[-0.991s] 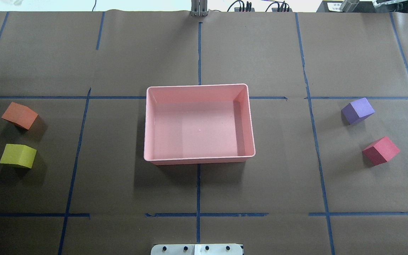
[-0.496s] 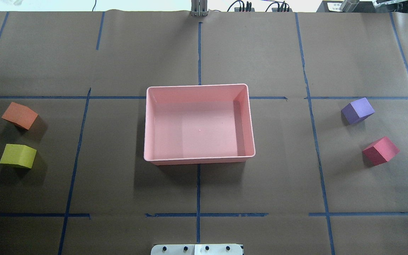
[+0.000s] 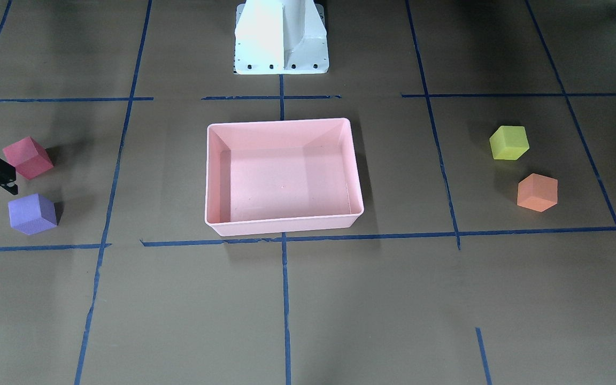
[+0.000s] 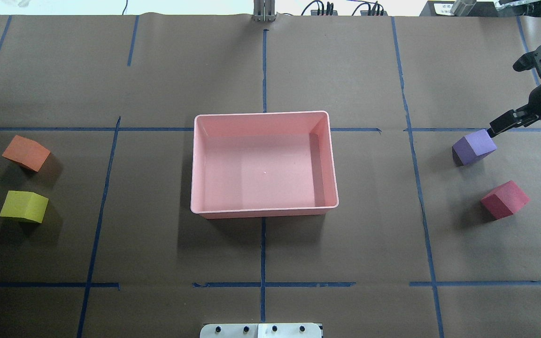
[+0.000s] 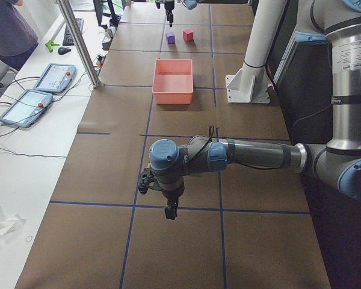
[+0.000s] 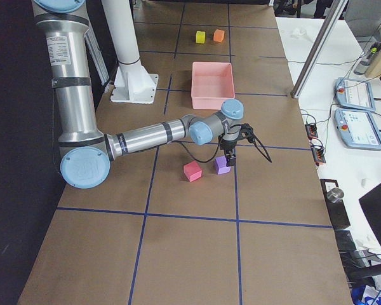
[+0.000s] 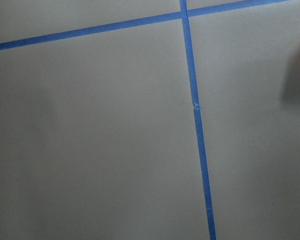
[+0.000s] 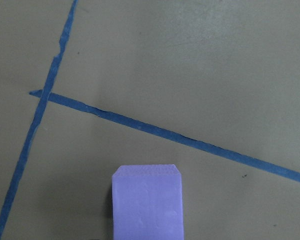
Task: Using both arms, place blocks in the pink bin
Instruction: 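Reach the right gripper down and grasp the purple cube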
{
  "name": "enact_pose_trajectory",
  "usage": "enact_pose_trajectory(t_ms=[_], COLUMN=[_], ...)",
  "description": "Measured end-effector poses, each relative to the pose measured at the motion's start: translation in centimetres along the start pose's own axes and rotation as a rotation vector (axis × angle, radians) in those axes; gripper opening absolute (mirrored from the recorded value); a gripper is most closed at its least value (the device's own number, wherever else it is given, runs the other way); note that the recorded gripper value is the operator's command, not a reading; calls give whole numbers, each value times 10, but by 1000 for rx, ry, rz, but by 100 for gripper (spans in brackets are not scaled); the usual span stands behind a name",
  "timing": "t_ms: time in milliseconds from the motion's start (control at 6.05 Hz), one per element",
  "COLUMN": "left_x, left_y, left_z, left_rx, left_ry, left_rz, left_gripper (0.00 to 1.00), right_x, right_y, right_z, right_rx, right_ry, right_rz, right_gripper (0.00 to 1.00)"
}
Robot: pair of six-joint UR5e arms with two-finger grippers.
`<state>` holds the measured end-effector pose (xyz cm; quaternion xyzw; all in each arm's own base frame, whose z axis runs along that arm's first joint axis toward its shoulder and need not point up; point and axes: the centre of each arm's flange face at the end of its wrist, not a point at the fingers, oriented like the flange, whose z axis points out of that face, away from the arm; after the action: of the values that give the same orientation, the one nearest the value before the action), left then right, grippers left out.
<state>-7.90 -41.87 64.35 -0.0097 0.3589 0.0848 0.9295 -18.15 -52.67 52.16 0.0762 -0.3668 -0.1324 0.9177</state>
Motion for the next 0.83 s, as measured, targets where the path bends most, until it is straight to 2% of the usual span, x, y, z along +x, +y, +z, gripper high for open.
enact_pose_trajectory(t_ms=[661, 826], left_x=[0, 0], left_y=[0, 0], left_z=[0, 0], left_rx=[0, 0], left_ry=[0, 0], left_rz=[0, 0], left_gripper=[100, 100], right_x=[-9, 0], right_y=[-2, 0], right_z=[63, 81], right_rx=[-59, -60], right_ry=[-3, -5], right_rz=[-44, -55], right_gripper=[100, 72])
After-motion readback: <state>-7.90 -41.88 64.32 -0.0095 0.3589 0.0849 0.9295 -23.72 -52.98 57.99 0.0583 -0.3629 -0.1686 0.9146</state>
